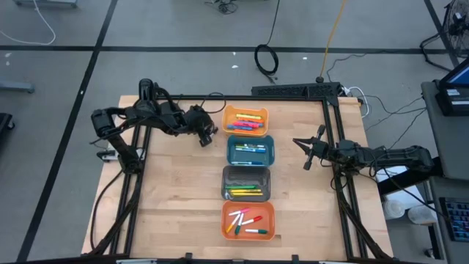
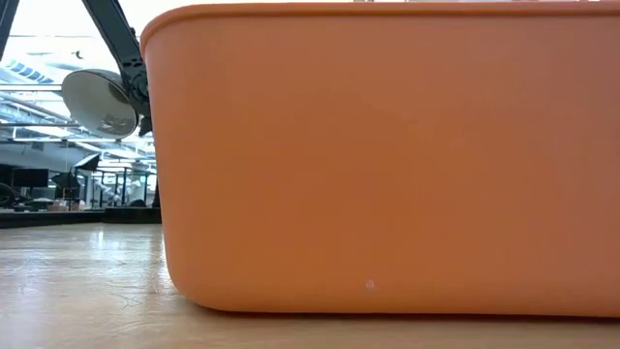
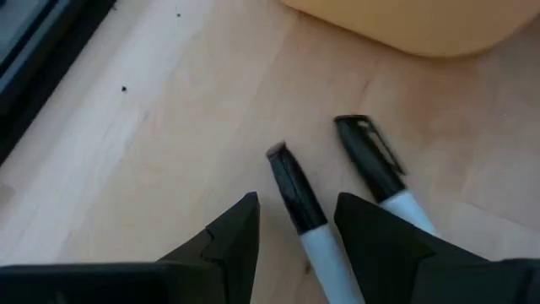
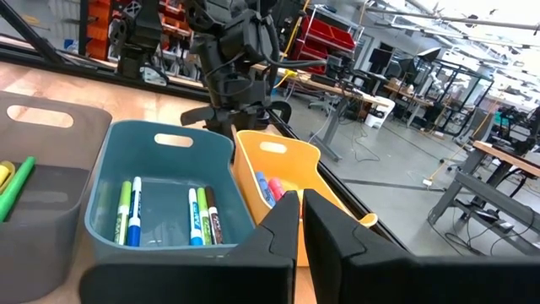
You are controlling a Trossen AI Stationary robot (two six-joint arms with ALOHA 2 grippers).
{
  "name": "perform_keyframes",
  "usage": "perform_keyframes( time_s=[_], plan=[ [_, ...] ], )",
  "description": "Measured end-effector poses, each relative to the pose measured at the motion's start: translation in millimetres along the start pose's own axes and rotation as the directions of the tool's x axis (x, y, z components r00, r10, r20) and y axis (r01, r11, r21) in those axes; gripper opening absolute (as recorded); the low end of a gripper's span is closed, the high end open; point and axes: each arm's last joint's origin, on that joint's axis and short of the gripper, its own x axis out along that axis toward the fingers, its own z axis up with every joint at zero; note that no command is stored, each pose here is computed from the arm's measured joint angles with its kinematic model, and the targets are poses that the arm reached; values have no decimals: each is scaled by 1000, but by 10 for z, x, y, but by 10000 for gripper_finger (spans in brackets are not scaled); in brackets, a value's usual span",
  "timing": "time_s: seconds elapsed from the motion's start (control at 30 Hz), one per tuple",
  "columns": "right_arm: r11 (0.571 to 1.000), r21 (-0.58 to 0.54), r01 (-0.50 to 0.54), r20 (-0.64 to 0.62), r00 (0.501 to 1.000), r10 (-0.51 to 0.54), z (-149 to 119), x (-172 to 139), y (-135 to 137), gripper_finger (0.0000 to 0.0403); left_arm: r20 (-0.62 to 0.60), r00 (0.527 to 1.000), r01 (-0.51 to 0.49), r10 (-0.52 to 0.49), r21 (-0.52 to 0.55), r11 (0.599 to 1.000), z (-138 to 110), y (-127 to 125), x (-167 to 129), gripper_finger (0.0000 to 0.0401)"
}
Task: Pick & Place Markers
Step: Put the top black mini marker into the orange bin
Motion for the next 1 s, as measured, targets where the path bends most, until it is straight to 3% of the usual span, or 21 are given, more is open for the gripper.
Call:
perform_keyframes(
  time_s=[0.13,0.37,0.47,0.77,1.0],
  plan=[
    [1000,0,0,0,1000,0,-1,0,0,11,-12,1000,18,-18,-45,999,-18,5,4,157],
    [1000,0,0,0,1000,0,-1,0,0,11,-36,998,40,-49,-208,977,-55,63,10,50],
    [1000,0,0,0,1000,0,0,0,0,11,-39,998,36,-47,-240,970,-57,67,9,39],
    [1000,0,0,0,1000,0,0,0,0,11,19,999,39,-37,-160,986,85,-103,-253,39],
    [1000,0,1,-1,1000,-1,-1,0,0,11,227,973,58,-46,-47,997,346,-333,-807,39]
  ],
)
